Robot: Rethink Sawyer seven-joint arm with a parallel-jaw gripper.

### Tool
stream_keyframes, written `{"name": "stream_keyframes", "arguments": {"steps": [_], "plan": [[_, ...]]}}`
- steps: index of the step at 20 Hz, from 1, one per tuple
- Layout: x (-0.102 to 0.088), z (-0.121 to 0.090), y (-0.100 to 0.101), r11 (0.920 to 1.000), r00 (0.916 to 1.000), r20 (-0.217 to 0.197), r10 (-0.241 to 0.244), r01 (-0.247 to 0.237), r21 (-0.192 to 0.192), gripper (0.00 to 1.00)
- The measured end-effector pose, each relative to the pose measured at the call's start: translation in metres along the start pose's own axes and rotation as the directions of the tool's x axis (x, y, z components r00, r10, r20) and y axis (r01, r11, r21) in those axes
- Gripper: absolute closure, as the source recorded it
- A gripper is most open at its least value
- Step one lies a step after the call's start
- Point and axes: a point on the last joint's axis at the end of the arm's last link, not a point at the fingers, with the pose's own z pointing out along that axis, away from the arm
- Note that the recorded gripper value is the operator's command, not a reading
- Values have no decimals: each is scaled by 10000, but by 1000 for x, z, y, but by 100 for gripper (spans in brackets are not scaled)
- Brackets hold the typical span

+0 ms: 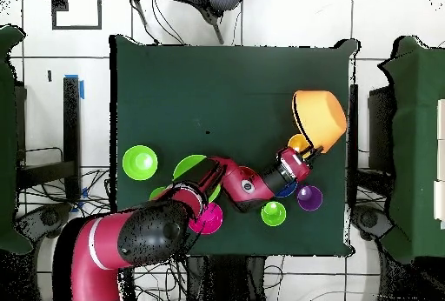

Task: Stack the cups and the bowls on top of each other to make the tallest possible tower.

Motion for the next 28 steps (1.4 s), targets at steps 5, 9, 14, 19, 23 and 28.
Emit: {"name": "stream_keyframes", "arguments": {"steps": [5, 9, 14, 19, 23, 28], "plan": [[-4, 4, 5, 9999, 9996, 273, -18, 22, -130, 100], [-5, 8, 7, 9999, 9991, 413, -13, 19, -153, 100], [-7, 13, 10, 9996, 9986, 526, -43, 59, -293, 100], [-7, 20, 21, 9942, 9988, 466, -147, 196, -1058, 100], [-7, 22, 26, 9908, 9987, 475, -186, 248, -1330, 100], [-8, 24, 29, 9885, 9982, 564, -210, 292, -1485, 100]]}}
